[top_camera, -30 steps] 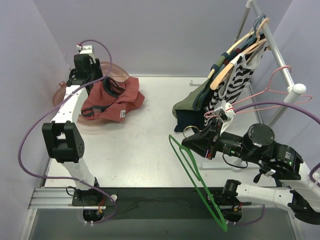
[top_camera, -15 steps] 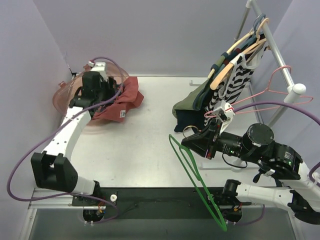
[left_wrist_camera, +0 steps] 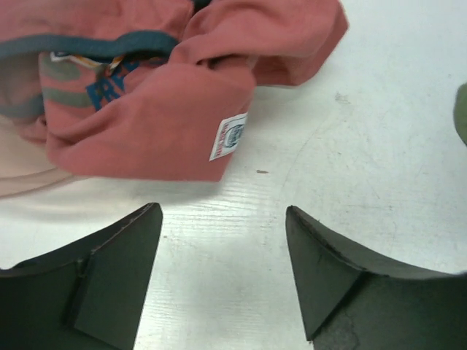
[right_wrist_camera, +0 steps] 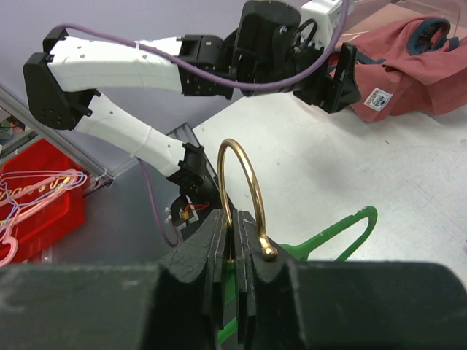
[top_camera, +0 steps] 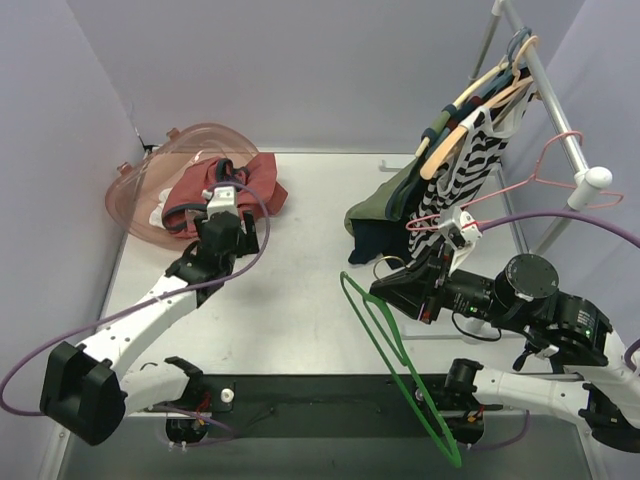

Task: Remove the tank top from the hanger
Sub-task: Place the tank top in the bin.

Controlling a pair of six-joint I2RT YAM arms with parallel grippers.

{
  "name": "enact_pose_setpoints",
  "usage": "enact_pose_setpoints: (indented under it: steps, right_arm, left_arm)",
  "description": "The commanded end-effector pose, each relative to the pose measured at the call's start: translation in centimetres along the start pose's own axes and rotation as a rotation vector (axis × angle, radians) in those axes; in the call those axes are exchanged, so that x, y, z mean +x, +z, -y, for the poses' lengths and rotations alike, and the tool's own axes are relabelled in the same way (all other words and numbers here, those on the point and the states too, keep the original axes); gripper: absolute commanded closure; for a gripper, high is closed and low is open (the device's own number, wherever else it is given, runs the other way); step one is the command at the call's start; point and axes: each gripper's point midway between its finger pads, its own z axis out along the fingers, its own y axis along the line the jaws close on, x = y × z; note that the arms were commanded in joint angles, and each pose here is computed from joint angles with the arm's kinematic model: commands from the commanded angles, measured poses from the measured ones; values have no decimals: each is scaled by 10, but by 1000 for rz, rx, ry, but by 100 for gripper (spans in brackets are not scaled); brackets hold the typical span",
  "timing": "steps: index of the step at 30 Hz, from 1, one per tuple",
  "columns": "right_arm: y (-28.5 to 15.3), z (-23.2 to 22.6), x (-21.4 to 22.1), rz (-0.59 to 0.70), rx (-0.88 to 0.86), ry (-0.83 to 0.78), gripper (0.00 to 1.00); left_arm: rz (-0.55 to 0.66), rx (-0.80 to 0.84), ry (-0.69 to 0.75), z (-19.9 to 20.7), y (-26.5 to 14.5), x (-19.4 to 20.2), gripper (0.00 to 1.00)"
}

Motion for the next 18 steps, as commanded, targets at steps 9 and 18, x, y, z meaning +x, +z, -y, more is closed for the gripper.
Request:
enact_pose_setpoints:
  steps: [9, 18]
  right_arm:
    - [-12, -18, -30, 104, -63, 21, 100]
    - [-13, -14, -33, 107, -43, 0, 100]
  left_arm:
    - [286, -123, -269, -9, 38, -25, 12]
    - [186, -248, -210, -16, 73, 11, 11]
